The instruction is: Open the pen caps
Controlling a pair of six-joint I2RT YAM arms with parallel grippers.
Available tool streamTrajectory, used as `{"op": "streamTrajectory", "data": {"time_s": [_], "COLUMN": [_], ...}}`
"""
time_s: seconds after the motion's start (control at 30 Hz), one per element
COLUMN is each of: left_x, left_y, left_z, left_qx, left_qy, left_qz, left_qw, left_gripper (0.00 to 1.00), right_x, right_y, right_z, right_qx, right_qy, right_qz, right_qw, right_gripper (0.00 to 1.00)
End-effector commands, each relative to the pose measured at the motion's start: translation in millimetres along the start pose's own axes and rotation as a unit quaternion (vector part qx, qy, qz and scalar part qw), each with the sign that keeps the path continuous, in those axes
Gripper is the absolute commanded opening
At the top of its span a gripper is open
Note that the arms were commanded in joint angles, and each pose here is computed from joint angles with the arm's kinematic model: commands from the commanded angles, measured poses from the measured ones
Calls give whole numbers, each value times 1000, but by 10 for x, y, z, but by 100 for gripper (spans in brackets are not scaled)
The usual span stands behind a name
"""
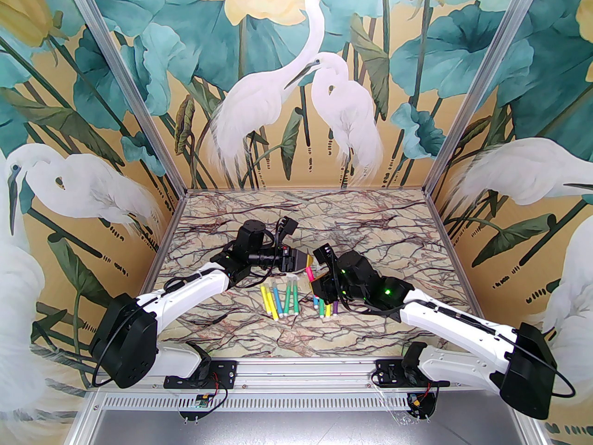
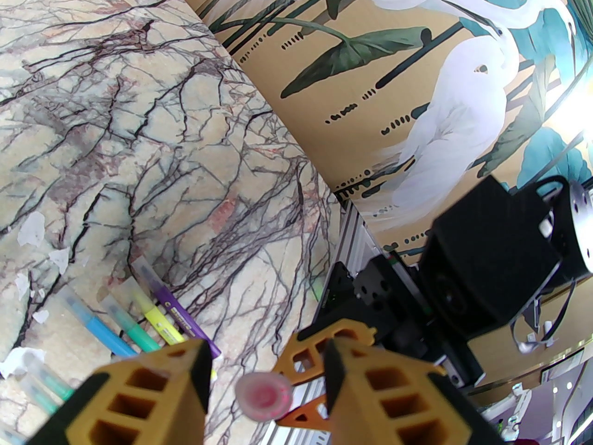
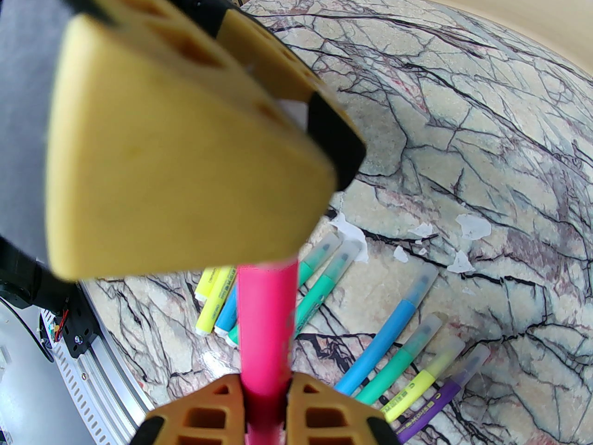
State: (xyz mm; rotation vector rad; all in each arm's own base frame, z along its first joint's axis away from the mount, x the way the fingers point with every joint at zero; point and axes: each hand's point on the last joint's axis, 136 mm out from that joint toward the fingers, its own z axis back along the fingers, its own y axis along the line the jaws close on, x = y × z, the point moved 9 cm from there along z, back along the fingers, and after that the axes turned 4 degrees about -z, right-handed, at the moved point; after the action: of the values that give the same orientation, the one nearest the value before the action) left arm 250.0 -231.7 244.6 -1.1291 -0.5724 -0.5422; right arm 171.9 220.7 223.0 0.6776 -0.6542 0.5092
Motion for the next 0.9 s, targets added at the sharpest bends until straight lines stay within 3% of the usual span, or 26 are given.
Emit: {"op": "streamTrajectory", "data": {"time_s": [0.0, 0.43, 0.87], "left_x": [49, 58, 84], "left_y": [-42, -68, -113], "left_z": [-31, -23, -6], "left_qx": [-17, -25, -36], "left_qy": [4, 3, -1], "left_qz": [1, 6, 12], "left_qw": [1000, 1000, 999], "left_gripper": [41, 23, 12], "right_x": [78, 80, 85], "right_y": [44, 37, 13], "right_z": [44, 60, 25], "right_qx": [1, -4, -15], "right_qy": [-23, -29, -31], "right_qz": [17, 19, 16], "right_qw": [1000, 999, 999], "right_gripper": [12, 16, 42]}}
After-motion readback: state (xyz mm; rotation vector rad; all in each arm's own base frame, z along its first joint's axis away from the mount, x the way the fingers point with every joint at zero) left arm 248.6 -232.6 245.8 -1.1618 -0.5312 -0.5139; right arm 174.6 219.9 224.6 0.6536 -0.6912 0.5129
